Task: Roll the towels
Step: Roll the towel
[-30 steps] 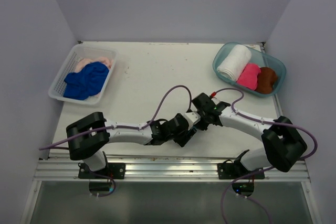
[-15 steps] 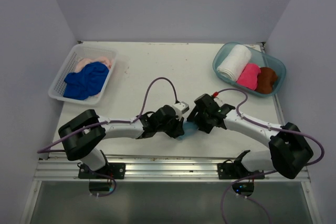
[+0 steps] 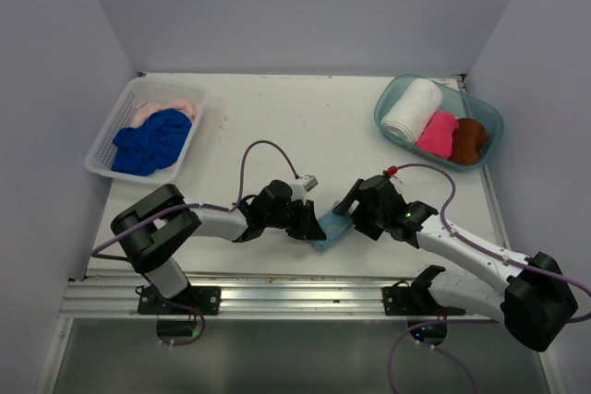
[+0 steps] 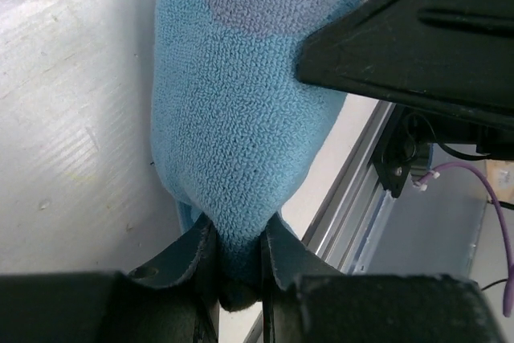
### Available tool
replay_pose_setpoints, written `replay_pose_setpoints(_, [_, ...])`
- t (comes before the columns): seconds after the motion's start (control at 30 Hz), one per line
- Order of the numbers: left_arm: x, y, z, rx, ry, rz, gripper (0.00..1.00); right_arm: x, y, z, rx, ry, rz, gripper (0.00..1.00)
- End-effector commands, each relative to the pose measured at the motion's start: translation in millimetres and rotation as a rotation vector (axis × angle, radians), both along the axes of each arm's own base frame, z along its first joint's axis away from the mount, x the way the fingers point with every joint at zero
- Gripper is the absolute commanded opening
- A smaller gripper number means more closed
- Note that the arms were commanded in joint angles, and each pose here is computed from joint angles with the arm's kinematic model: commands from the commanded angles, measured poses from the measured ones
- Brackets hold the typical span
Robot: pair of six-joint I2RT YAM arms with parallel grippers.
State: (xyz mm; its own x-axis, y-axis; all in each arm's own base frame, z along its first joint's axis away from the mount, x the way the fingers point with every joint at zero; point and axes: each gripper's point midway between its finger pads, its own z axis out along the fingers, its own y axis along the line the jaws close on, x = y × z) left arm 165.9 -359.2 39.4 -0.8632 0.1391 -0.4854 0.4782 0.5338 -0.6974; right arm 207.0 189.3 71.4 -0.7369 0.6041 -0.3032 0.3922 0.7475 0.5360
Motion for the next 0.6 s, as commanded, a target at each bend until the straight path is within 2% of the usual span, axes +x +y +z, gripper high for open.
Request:
replay_pose_setpoints(0.0, [-6.2,1.1,-1.0,-0.052,0.085,0.011,0.04,1.2,3.8,3.2,0.038,-0.045,0.024,0.84])
replay_pose_setpoints(0.4, [-1.7,10.2,-10.3,-0.076,0.182,0.051,0.04,-4.8,22.5,-28.0,0.127,0.001,0.058,0.82])
replay_pose_setpoints(0.57, [-4.5,12.3,-12.1,-0.104,0.221,0.06,0.04,-6.3,20.8,-40.4,0.132,0.015,0.031,0.74])
